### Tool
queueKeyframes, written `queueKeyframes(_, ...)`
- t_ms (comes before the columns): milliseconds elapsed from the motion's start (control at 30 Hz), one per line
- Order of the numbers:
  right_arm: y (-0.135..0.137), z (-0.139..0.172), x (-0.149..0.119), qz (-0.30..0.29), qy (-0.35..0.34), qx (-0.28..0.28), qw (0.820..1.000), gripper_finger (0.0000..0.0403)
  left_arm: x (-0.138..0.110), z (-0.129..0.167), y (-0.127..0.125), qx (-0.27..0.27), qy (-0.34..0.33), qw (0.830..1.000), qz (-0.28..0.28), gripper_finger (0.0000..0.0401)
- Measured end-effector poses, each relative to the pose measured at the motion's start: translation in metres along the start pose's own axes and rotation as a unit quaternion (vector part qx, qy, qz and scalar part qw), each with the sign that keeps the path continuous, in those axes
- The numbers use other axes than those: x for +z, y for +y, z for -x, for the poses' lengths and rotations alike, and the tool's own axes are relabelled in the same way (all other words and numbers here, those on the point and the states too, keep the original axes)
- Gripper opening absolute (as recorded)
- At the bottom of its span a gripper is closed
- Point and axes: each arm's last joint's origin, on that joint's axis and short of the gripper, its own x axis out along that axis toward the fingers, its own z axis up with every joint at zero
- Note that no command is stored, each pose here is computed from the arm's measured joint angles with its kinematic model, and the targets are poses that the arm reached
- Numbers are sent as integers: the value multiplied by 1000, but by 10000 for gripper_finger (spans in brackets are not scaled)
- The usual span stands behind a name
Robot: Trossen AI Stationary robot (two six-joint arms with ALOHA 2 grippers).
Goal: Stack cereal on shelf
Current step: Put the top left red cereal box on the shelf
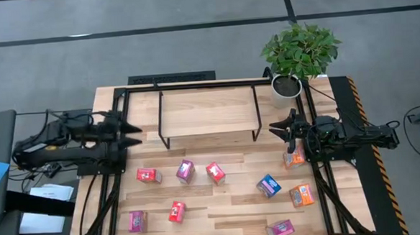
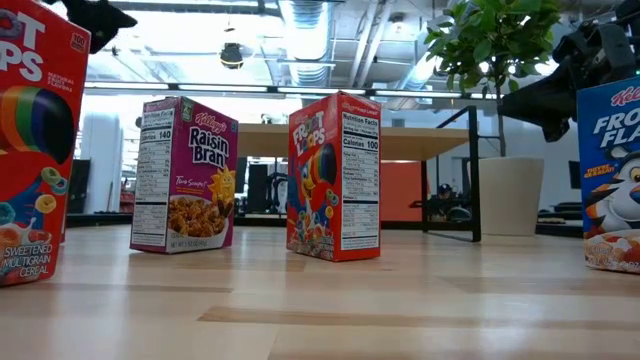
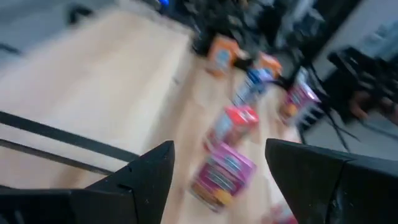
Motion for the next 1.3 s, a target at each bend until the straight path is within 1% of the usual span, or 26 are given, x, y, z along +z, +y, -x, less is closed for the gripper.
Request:
queueKeyframes(167,0,0,0,6,-1,-1,1000,138,13,-23,-9,-62,94,994,13,244)
queueKeyframes(233,0,0,1,6,-1,-2,1000,139,20,-31,-14,-67,135,989,-1,244)
queueKeyframes(333,0,0,0,7,1,-2,1000,136,29,-39,-23,-51,205,977,-33,244)
queueKeyframes(433,-1,0,-1,9,10,-5,1000,131,35,-50,-34,-37,271,960,-59,244)
queueKeyframes(500,-1,0,-2,9,13,-5,1000,129,34,-58,-43,-33,313,946,-76,244)
queueKeyframes(600,-1,0,-2,10,17,-5,1000,127,25,-69,-59,-27,365,924,-108,244)
queueKeyframes(667,-1,0,-3,11,19,-6,1000,128,15,-76,-69,-22,396,909,-127,241)
queueKeyframes(867,-1,0,-3,13,20,-6,1000,129,-16,-88,-97,-4,440,882,-168,232)
queueKeyframes(933,-1,0,-3,13,20,-7,1000,127,-22,-89,-102,11,443,876,-190,232)
queueKeyframes(1033,-1,0,-3,13,20,-7,1000,124,-28,-92,-106,52,427,879,-206,232)
queueKeyframes(1067,-1,1,-3,13,20,-7,1000,123,-30,-92,-107,58,425,879,-209,232)
queueKeyframes(1200,-1,0,-3,13,21,-7,1000,124,-33,-92,-109,59,438,872,-212,243)
queueKeyframes(1300,-1,0,-3,13,21,-7,1000,125,-33,-92,-109,61,440,873,-199,272)
